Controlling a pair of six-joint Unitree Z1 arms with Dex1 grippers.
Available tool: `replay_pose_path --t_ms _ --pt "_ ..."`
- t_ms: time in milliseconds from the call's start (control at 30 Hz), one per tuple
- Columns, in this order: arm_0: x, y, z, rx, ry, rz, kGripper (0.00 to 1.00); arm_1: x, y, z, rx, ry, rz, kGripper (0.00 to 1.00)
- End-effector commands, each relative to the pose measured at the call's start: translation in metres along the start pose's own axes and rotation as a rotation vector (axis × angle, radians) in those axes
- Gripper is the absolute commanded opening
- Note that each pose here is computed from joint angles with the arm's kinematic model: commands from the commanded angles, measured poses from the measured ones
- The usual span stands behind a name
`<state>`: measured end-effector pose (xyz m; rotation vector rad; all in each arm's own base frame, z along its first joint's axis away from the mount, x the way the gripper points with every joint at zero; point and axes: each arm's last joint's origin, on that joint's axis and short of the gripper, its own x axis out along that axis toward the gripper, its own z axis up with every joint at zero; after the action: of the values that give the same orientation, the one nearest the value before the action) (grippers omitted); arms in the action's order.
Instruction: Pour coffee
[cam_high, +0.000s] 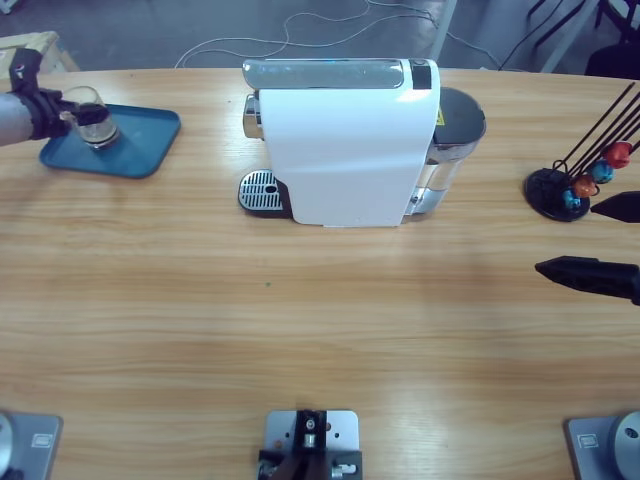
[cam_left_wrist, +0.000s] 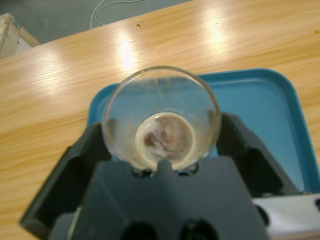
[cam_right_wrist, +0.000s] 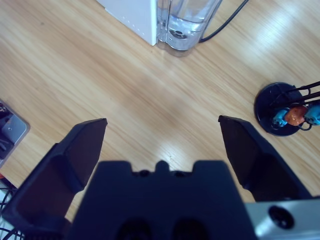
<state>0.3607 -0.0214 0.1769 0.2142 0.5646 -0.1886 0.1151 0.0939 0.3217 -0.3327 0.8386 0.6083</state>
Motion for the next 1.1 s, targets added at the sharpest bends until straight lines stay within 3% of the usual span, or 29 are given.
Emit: replay_pose_path --t_ms 33,233,367,567,733,1033,1100 --pt "-0.020 -0.009 -0.019 -0.012 0.043 -0.027 0.982 0.005 -0.001 -0.005 -0.004 0.040 0.006 1.000" --pt "-0.100 -0.010 -0.005 -0.026 -0.077 0.051 0.982 -0.004 -0.001 -0.011 -0.002 0.000 0.004 1.000" --pt "-0.169 -0.020 0.007 -0.003 -0.048 0.083 0.982 -0.010 -0.002 -0.016 -0.001 -0.031 0.002 1.000" --pt "-0.267 -0.054 0.002 -0.032 -0.089 -0.111 0.982 -0.020 -0.002 -0.024 -0.003 -0.070 -0.004 1.000" --pt "-0.285 -0.085 -0.011 -0.012 -0.033 -0.366 0.982 -0.045 -0.010 -0.041 0.005 -0.137 -0.152 1.000" --pt "-0.308 -0.103 -0.034 0.090 0.074 -0.532 0.990 -0.052 -0.010 -0.047 0.056 -0.163 -0.142 1.000" --pt "-0.310 -0.100 -0.037 0.085 0.065 -0.531 0.991 -0.051 -0.010 -0.047 0.056 -0.163 -0.135 1.000"
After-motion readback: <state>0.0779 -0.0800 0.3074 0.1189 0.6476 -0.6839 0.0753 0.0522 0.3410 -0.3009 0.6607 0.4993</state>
